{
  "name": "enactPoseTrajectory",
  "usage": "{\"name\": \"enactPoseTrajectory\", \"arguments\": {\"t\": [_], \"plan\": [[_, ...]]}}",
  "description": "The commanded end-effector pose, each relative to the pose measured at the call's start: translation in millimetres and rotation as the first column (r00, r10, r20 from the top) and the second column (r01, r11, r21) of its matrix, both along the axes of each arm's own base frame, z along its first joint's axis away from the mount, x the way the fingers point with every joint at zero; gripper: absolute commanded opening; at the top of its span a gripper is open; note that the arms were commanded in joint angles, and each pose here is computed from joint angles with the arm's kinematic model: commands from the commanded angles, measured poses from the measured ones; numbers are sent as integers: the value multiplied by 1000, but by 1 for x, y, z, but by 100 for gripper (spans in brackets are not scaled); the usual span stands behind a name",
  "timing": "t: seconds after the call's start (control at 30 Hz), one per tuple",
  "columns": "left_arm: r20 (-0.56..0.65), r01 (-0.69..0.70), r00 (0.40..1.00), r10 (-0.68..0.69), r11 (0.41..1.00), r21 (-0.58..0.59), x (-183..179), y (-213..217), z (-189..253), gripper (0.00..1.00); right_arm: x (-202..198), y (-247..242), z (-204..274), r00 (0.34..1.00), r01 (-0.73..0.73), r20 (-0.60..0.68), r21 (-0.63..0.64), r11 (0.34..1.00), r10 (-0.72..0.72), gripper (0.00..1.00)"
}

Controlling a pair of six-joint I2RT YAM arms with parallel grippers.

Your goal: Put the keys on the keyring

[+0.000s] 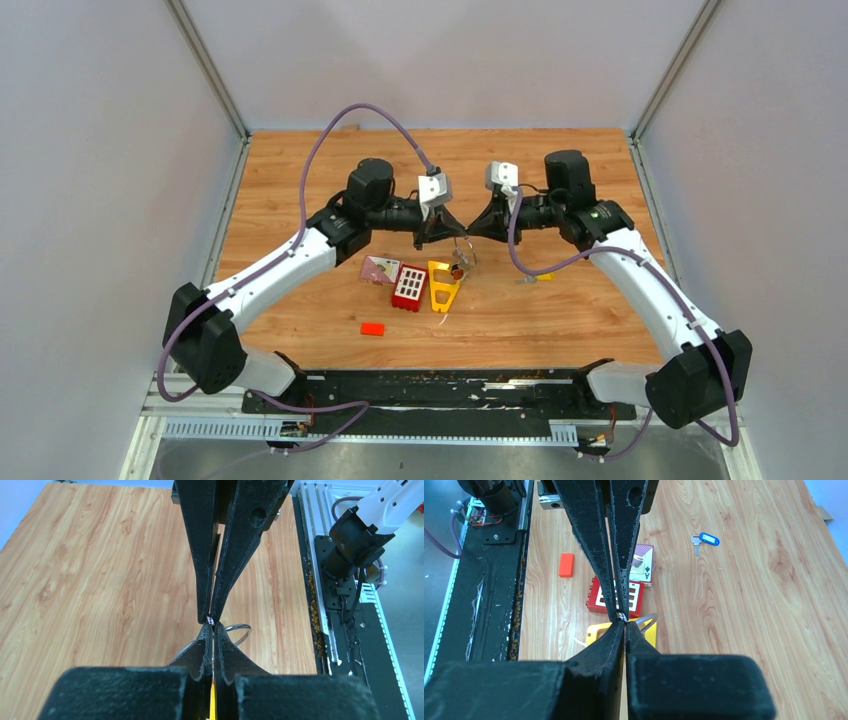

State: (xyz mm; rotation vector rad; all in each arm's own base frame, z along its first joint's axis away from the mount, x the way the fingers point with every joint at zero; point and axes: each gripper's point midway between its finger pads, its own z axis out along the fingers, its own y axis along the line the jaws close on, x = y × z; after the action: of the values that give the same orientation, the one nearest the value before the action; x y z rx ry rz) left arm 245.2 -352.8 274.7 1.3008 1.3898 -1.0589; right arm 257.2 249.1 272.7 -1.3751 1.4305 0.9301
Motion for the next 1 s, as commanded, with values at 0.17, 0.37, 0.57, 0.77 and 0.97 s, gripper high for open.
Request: {"name": "enactPoseTrajectory", "arguments": {"t": [0.17, 0.37, 0.57, 0.77, 0.97], "plan": [[144, 34, 989, -32, 999, -11, -4, 4, 27, 0, -24, -6, 10, 992, -87, 93, -13, 996, 87, 21], [151, 62, 987, -60, 998, -7, -7, 3, 28, 0, -29, -6, 7, 991, -107, 75, -16, 994, 107, 25], [182, 143, 974, -138, 990, -11, -25, 7, 31, 0, -29, -6, 1, 993, -104, 59, -14, 994, 105, 33], [202, 241, 951, -233, 971, -13, -47, 13, 31, 0, -34, -1, -2, 990, -137, 21, 18, 990, 137, 43], [198, 256, 949, -244, 966, -39, -53, 14, 34, 0, -44, 7, -2, 980, -193, -33, 71, 979, 196, 43]]}}
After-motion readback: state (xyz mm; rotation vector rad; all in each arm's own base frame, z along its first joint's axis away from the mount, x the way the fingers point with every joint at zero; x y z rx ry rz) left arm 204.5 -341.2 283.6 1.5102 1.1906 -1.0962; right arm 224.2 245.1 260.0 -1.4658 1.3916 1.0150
